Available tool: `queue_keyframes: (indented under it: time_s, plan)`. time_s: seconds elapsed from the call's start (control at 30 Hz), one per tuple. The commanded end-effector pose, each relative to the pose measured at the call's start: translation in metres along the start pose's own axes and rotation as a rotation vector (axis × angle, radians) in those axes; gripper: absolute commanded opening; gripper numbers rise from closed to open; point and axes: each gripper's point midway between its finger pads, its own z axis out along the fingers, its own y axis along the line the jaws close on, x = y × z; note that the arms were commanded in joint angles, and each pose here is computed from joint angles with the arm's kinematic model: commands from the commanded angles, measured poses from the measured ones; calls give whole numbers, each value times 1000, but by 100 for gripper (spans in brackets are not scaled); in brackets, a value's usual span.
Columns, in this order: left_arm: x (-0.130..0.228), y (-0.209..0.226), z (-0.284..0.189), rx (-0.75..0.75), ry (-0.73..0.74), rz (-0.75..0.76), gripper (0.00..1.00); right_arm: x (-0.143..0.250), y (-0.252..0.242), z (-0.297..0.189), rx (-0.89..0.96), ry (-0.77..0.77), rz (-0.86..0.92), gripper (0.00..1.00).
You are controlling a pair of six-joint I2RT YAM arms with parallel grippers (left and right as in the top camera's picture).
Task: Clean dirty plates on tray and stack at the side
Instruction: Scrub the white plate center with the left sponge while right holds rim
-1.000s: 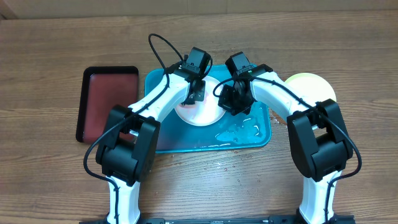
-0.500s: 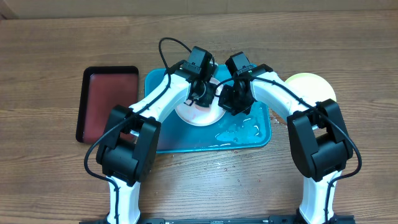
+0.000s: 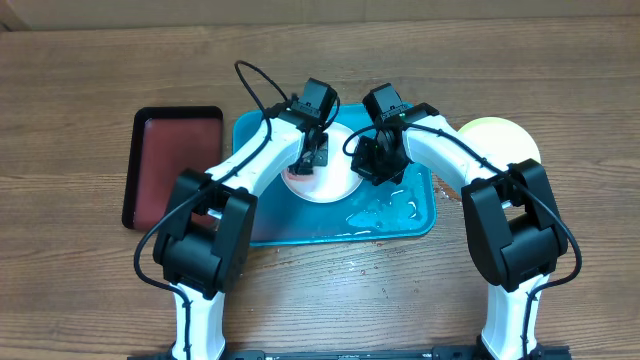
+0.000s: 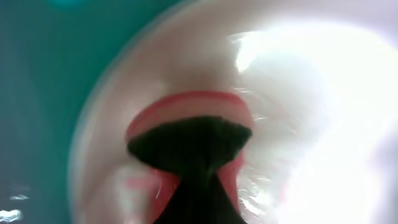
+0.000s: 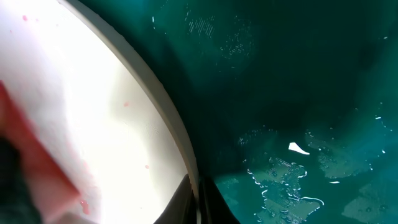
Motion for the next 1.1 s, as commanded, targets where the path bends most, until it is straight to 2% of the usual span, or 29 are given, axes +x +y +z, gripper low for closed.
queue_keyframes:
  time_s: [0.0,0.07,0.2,0.27,0.3,0.47,0.57,0.7,0.93,1.07]
  plan:
    - [36,-69,-15,430,155,195,4,5,-11,9,36,15,3,4]
    - [40,-84,-23,539,156,271,4,5,-11,9,36,15,3,4]
    - [26,-76,-16,472,95,277,4,6,-11,9,36,16,3,4]
    - [11,-62,-9,375,45,234,4,6,-11,9,36,16,3,4]
    - [-6,-42,-2,239,-20,174,4,6,-11,9,35,15,3,4]
    - [-38,18,-1,-119,-173,11,4,6,-11,9,35,15,3,4]
    - [-42,38,-5,-227,-212,-67,4,6,-11,9,36,15,3,4]
    - [-28,25,-1,-150,-139,-62,4,5,-11,9,36,15,3,4]
    - [41,-38,-6,244,198,19,4,5,-11,10,34,13,2,4]
    - [50,-57,-12,348,227,98,4,5,-9,10,29,13,1,4]
